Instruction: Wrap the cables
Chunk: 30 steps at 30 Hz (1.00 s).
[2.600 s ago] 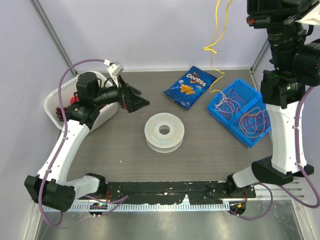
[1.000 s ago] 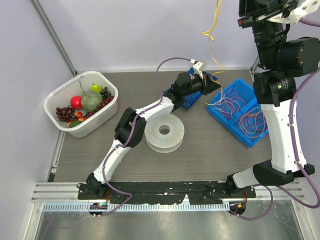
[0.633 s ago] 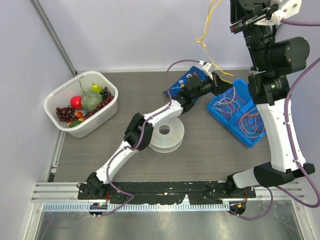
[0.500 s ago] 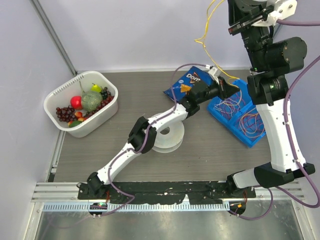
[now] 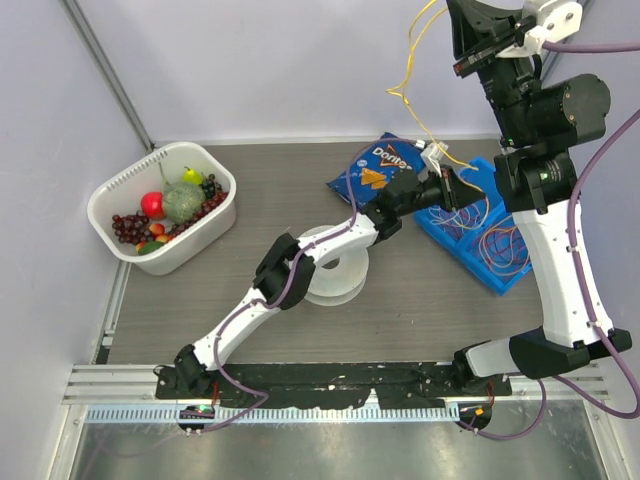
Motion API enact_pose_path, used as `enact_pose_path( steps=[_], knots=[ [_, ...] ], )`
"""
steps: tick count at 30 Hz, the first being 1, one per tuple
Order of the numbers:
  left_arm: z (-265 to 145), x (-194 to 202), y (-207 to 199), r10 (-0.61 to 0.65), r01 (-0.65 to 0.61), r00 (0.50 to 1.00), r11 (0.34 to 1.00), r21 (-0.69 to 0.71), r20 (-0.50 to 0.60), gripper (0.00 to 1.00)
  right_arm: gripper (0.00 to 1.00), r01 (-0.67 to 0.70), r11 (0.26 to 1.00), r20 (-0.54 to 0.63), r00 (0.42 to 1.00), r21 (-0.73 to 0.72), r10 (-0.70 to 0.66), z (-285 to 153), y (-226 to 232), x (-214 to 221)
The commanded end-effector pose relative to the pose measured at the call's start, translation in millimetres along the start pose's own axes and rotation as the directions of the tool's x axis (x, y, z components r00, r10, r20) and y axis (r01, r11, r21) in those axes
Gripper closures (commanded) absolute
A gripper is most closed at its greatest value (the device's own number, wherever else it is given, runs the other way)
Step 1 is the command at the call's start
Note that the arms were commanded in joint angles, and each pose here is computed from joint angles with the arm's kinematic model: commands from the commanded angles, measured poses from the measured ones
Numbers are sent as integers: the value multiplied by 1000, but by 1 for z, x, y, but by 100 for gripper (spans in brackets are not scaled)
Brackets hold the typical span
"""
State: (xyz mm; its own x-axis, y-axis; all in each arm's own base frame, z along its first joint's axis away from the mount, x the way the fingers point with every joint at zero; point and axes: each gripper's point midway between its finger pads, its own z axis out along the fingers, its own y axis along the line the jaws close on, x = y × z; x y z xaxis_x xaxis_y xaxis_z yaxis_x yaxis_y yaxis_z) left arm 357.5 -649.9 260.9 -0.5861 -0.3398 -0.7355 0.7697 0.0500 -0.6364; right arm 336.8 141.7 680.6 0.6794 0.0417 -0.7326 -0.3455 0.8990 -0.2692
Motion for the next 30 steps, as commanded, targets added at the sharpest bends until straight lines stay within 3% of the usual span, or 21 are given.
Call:
enact_pose_path(
  steps=[1, 6, 11, 17, 26, 30],
  knots=[
    [-10, -16, -38, -83, 83, 997, 995, 51, 0, 100, 99, 6, 1000, 57, 998, 15, -7, -5, -5, -31],
    [-25, 9, 2, -197, 195, 978, 980, -44, -67, 100, 99, 26, 999, 31, 999, 18, -27, -12, -4, -24],
    [-30, -2, -11, -211, 212, 975, 977, 11, -76, 100, 99, 31, 999, 33, 999, 15, -32, -9, -3, -20],
    [-51, -26, -80, -98, 113, 991, 978, 173, -91, 100, 99, 10, 1000, 43, 999, 10, -11, -10, -2, -25],
    [-152, -32, -100, 9, -12, 978, 1000, -11, -208, 100, 99, -104, 994, -9, 995, -31, 104, -32, 14, -21],
    [-195, -17, -103, 125, -150, 932, 988, -47, -341, 100, 99, -173, 967, -108, 982, -186, 155, -57, 52, 9]
  ],
)
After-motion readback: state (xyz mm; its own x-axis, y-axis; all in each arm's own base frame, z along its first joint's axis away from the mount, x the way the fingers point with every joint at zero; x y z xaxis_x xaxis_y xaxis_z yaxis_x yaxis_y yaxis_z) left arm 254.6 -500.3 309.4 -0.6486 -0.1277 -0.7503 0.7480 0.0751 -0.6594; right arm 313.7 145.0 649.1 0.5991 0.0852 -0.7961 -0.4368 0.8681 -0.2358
